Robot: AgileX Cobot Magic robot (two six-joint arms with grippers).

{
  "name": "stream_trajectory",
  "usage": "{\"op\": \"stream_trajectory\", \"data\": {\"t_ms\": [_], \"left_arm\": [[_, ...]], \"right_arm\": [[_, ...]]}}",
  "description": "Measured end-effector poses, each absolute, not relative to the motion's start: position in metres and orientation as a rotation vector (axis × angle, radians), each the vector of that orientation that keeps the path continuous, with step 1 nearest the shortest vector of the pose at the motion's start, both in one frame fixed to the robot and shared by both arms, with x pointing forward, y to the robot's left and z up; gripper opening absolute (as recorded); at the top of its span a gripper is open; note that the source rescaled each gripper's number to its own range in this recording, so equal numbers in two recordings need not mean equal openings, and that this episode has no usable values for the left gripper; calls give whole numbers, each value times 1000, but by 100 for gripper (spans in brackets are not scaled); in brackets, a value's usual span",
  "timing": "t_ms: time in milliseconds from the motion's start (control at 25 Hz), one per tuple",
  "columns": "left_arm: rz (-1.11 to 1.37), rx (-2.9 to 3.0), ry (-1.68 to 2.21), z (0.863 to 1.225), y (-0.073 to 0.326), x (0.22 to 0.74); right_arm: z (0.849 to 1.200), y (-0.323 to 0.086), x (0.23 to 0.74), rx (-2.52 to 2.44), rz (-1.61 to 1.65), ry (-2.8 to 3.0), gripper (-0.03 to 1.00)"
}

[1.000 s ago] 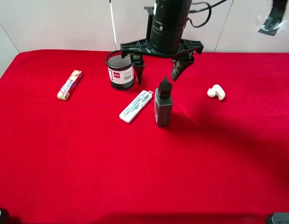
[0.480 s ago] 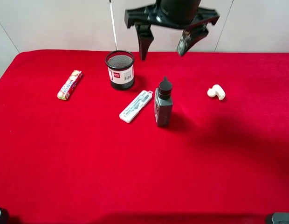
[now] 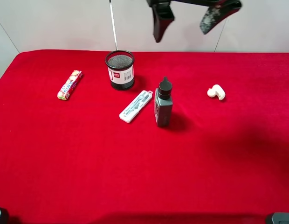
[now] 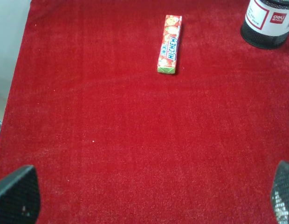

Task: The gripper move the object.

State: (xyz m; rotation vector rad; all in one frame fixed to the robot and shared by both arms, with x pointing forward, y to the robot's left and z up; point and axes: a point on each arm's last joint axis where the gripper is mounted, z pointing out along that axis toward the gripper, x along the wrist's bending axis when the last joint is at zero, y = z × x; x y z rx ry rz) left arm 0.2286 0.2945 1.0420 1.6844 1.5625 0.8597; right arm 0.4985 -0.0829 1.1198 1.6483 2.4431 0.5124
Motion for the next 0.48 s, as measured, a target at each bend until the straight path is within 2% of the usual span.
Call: {"op": "stream_trajectory", "data": {"t_ms": [480], "left_arm": [[860, 1684, 1563, 1042, 295, 229]], "right_arm": [[1129, -144, 461, 1681, 488, 2346, 100]]}}
